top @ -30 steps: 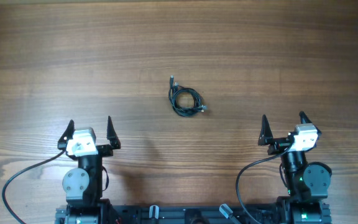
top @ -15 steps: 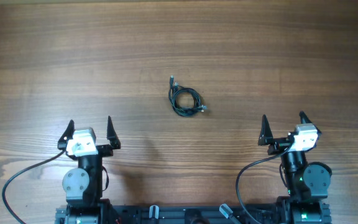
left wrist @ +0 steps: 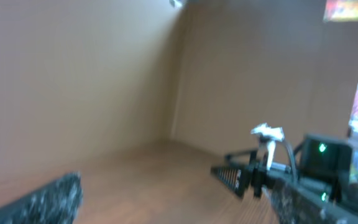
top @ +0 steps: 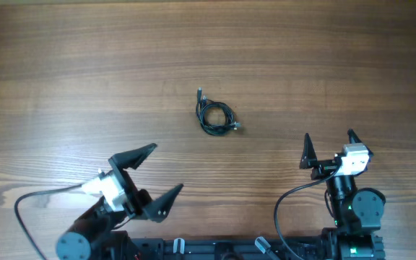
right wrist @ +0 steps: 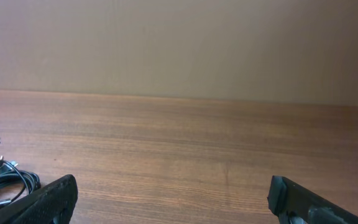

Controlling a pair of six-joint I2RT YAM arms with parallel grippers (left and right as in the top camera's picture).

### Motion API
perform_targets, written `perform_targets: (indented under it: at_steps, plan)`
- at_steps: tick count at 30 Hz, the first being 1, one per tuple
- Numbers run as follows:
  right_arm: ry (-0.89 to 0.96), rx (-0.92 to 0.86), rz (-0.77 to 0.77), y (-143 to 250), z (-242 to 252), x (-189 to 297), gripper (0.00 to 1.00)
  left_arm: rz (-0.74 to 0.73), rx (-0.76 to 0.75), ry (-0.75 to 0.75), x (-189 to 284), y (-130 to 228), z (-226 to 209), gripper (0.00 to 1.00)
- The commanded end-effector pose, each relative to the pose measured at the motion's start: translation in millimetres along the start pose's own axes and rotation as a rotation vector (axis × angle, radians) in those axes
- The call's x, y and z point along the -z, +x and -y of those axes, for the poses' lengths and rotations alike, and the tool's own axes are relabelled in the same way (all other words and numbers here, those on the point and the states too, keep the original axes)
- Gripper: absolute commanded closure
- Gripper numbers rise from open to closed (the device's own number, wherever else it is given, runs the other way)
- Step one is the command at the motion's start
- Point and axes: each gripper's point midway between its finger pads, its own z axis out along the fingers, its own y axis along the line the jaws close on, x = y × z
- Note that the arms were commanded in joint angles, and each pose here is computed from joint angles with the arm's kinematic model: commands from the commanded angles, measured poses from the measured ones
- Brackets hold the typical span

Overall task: Untangle cables
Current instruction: 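Move both grippers toward the black cable bundle at table center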

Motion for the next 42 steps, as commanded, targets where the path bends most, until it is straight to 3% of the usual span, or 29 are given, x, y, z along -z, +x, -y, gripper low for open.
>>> perform_targets:
  at_steps: [1,2,5,9,10,13,14,16,18,21,24,26,28,29,31,34,37,39,42]
  plan:
    - [0.002,0.009,0.001,0.0,0.0,-0.1,0.0,0.002,-0.023,-0.131,-9.5,-69.4,-3.4,0.0]
    - [0.002,0.009,0.001,0.0,0.0,-0.1,0.0,-0.049,0.01,-0.176,-14.8,-81.9,-10.2,0.0]
    - [0.002,0.009,0.001,0.0,0.0,-0.1,0.0,-0.295,0.29,-0.346,-25.1,-93.4,-37.9,0.0]
    - [0.002,0.009,0.001,0.0,0.0,-0.1,0.0,-0.576,0.673,-0.428,-32.3,-68.5,-58.6,0.0]
    - [0.002,0.009,0.001,0.0,0.0,-0.1,0.0,-0.673,0.821,-0.471,-26.1,-42.6,-65.5,0.0]
    - [-0.002,0.005,0.043,-10.3,-0.5,0.2,0.0,-0.828,0.88,-0.642,-10.3,-1.3,-97.1,0.0]
    - [-0.156,-0.145,0.084,-23.0,-25.8,2.9,0.0,-0.885,0.881,-0.76,0.5,12.9,-108.5,0.0]
    - [-0.464,-0.486,-0.03,-19.6,-75.2,18.0,0.0,-0.929,0.873,-0.965,11.9,28.7,-123.0,0.0]
    - [-0.528,-0.87,-0.146,-22.0,-85.8,23.9,0.0,-0.927,0.864,-1.063,10.7,35.7,-129.3,0.0]
    - [-0.645,-0.673,0.138,-93.6,-87.7,42.9,0.0,-0.941,0.84,-1.06,-2.3,45.2,-135.5,0.0]
    - [-0.475,-0.467,0.252,-157.7,-65.1,51.7,0.0,-0.935,0.837,-1.056,-12.4,53.0,-148.9,0.0]
    - [-0.344,-0.312,0.151,-184.5,-52.1,48.3,0.0,-0.941,0.845,-1.051,-20.0,62.5,-159.1,0.0]
    - [-0.315,-0.265,-0.078,-186.4,-51.7,33.1,0.0,-0.975,0.864,-1.061,-19.8,74.1,-163.8,0.0]
    - [-0.355,-0.283,-0.295,-172.5,-60.1,18.3,0.0,-1.003,0.877,-1.072,-18.3,82.7,-166.5,0.0]
    - [-0.546,-0.388,-0.517,-158.4,-90.8,2.5,0.0,-1.039,0.898,-1.179,-1.6,92.0,-172.3,0.0]
    - [-0.857,-0.72,-0.757,-144.2,-134.4,-17.2,0.0,-1.089,0.972,-1.285,23.8,98.2,-170.0,0.0]
    - [-0.946,-0.681,-0.919,-95.1,-156.9,-29.4,0.0,-1.125,0.982,-1.29,28.1,101.7,-163.1,0.0]
    - [-0.762,-0.558,-1.142,-34.9,-169.3,-26.4,0.0,-1.138,0.97,-1.272,23.3,104.7,-160.1,0.0]
    - [-0.515,-0.3,-1.148,-15.5,-173.3,-35.2,0.0,-1.161,0.934,-1.251,19.1,109.5,-155.7,0.0]
